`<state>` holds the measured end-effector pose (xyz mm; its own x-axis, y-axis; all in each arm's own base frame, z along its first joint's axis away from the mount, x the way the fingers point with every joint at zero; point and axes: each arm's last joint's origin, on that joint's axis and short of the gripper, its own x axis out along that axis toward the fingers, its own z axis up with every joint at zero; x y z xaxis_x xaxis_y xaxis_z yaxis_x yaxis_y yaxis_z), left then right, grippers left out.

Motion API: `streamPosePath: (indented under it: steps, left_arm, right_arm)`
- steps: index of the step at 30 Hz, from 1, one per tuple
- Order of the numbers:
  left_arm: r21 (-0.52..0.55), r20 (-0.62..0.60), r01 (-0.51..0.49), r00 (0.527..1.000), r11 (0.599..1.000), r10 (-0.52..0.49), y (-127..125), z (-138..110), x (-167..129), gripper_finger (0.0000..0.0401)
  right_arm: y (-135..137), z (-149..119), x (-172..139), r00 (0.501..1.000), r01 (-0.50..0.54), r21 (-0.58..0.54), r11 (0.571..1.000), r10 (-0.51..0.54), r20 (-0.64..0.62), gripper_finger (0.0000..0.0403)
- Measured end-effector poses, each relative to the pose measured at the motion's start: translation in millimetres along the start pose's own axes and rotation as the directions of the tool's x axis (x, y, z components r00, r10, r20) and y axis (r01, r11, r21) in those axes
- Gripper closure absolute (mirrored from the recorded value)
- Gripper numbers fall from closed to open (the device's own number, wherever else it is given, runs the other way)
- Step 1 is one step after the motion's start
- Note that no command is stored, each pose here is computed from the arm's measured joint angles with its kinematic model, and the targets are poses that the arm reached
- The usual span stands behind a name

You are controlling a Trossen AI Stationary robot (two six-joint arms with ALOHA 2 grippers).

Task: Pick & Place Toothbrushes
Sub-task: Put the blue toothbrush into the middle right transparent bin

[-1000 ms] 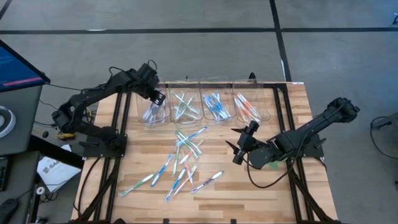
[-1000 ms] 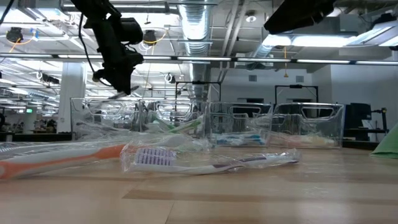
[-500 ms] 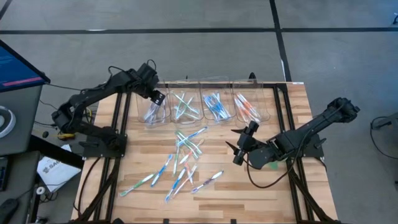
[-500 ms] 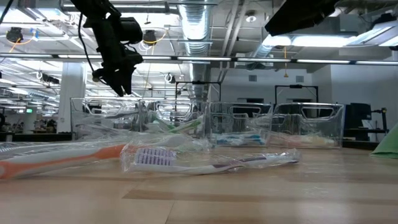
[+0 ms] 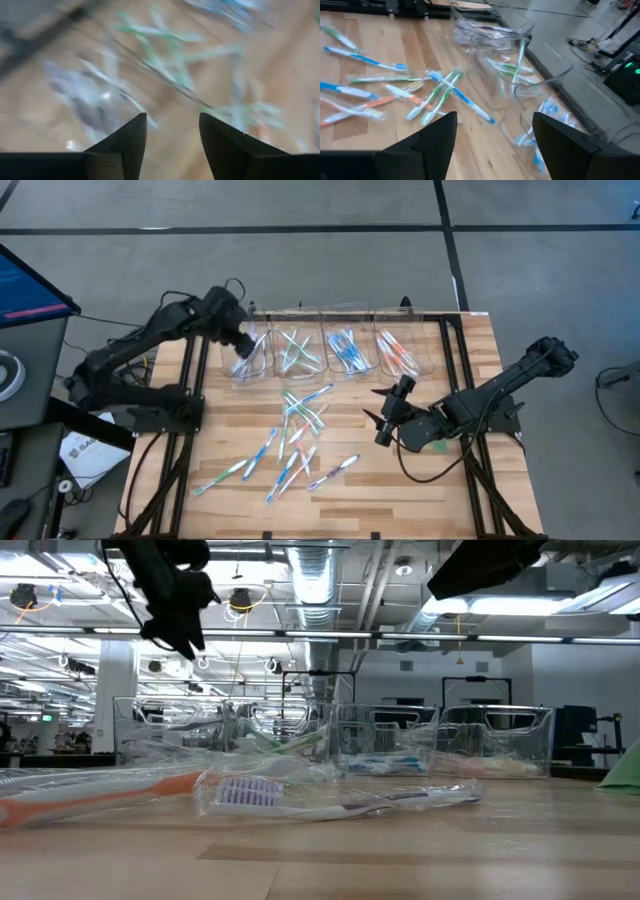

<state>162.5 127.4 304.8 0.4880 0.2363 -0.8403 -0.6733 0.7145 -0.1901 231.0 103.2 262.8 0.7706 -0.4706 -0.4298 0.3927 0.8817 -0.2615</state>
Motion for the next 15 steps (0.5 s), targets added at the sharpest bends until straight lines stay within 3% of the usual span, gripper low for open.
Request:
streamPosePath:
  steps: [6,11,15]
  left_arm:
    - [0.150,-0.086,0.225,0.973,0.963,-0.214,-43,-39,-8,0.0225]
    - [0.161,-0.213,0.329,0.932,0.930,-0.293,-72,-86,9,0.0225]
    - [0.179,-0.218,0.370,0.918,0.911,-0.330,-91,-121,36,0.0225]
  right_arm:
    - [0,-1,0,1.000,-0.023,-0.014,1.000,0.022,-0.015,0.0148]
    - [0,-1,0,1.000,-0.022,-0.019,1.000,0.022,-0.016,0.0148]
    - [0,-1,0,1.000,-0.022,-0.019,1.000,0.022,-0.016,0.0148]
